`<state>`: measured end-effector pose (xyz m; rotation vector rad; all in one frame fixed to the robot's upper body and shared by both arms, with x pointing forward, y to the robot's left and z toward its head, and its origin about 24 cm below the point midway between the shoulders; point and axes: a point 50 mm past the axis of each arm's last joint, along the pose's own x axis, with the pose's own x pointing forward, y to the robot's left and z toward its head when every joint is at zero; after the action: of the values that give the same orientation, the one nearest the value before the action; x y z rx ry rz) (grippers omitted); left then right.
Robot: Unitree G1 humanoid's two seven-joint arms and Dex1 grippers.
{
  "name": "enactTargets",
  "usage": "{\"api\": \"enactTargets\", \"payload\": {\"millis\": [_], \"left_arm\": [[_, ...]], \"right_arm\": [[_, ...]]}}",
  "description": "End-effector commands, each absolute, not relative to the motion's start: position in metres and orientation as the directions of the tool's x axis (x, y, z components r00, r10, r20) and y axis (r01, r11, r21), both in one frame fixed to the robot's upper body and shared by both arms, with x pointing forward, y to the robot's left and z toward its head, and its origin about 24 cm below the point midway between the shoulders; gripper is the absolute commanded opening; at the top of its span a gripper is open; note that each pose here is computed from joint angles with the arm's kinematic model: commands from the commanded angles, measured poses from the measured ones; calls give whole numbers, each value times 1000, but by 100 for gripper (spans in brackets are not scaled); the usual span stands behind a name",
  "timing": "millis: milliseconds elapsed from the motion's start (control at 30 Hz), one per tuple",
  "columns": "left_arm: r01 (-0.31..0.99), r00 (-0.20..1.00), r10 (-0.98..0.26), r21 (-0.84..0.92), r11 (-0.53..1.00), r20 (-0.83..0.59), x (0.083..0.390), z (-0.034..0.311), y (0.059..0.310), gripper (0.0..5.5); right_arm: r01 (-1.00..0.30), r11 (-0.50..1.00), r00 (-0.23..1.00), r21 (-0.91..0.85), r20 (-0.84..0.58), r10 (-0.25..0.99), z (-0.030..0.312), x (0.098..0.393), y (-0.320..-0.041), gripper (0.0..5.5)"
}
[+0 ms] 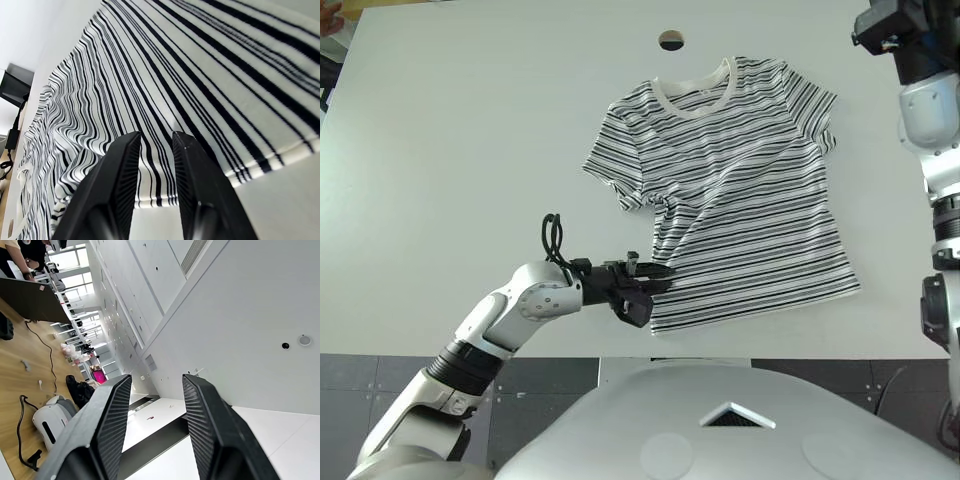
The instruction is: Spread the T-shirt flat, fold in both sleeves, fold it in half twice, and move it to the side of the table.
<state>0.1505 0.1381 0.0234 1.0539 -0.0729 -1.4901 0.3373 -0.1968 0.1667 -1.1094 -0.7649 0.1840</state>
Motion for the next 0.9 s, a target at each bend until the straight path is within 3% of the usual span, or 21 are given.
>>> {"api": "enactTargets", "payload": {"millis": [33, 467, 567, 700, 800, 900], "left_arm": [[880, -3, -503, 237, -412, -864, 118, -16, 200, 120], [931, -88, -339, 43, -362, -937, 105, -1, 253, 120], [907, 18, -490, 220, -358, -871, 119, 9, 227, 120], [844, 239, -725, 507, -174, -646, 154, 37, 186, 120], [817, 327, -802, 576, -26, -499, 170, 66, 179, 120], [791, 398, -828, 605, 91, -396, 181, 95, 184, 120]], "right_arm": [[226, 469, 738, -854, 464, 489, 169, 336, -197, 187], [183, 472, 749, -862, 434, 501, 160, 333, -193, 187], [179, 476, 750, -861, 432, 501, 159, 332, -193, 187], [115, 512, 742, -851, 416, 525, 155, 328, -189, 187], [-20, 581, 729, -814, 386, 566, 150, 320, -184, 187], [-62, 589, 722, -806, 371, 584, 152, 315, -186, 187]]}}
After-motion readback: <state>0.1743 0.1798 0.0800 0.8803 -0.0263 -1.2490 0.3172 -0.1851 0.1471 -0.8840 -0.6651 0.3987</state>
